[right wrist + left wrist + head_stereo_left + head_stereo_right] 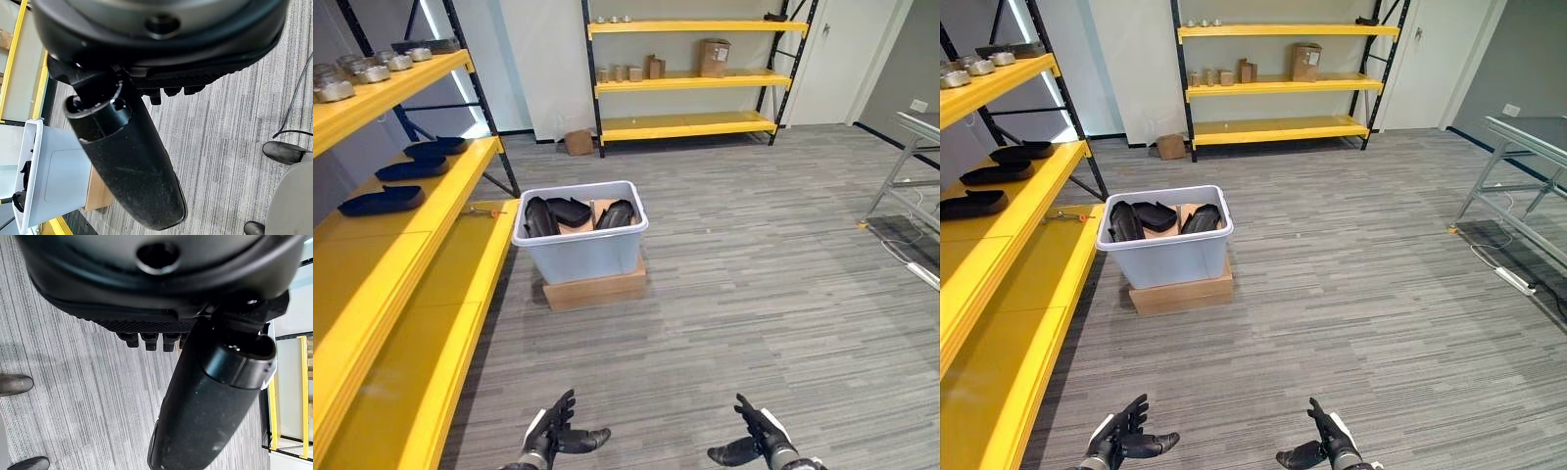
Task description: Move parts from the plastic box to the shelf.
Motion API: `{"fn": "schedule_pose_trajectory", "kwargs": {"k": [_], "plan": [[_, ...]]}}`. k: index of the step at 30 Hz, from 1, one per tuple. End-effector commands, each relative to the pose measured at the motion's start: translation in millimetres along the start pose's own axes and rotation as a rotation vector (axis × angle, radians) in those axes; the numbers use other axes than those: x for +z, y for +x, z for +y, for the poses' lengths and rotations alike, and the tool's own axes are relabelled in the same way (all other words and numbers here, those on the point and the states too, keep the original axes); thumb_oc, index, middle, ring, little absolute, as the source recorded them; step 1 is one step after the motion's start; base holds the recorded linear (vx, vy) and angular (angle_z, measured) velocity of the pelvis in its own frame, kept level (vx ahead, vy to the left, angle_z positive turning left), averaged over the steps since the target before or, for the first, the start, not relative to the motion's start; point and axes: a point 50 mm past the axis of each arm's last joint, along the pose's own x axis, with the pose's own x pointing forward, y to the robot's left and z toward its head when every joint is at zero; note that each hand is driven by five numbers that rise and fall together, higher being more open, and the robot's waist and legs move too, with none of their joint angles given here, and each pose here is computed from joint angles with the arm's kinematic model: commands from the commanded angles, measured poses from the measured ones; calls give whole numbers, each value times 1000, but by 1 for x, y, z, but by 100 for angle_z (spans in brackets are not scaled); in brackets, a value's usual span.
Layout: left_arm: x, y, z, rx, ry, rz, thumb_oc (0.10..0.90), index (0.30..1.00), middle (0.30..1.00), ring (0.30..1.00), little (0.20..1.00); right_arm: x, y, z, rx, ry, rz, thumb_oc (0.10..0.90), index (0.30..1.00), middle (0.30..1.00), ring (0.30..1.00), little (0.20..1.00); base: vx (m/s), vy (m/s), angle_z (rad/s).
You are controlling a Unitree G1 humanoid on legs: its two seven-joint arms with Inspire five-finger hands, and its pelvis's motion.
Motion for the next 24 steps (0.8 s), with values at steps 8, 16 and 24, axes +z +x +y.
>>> {"fn": "schedule_pose_trajectory", "kwargs": {"k": [8,16,24], "plan": [[44,9,11,36,29,-186,900,1000,1000,1000,1000,57,7,-7,-3,-6,-241,900,1000,1000,1000,1000,0,0,0],[49,9,12,40,67,-201,900,1000,1000,1000,1000,59,7,-6,6,12,-252,900,1000,1000,1000,1000,0,0,0],[54,8,11,37,65,-228,900,1000,1000,1000,1000,58,6,-6,10,11,-248,900,1000,1000,1000,1000,0,0,0]]}}
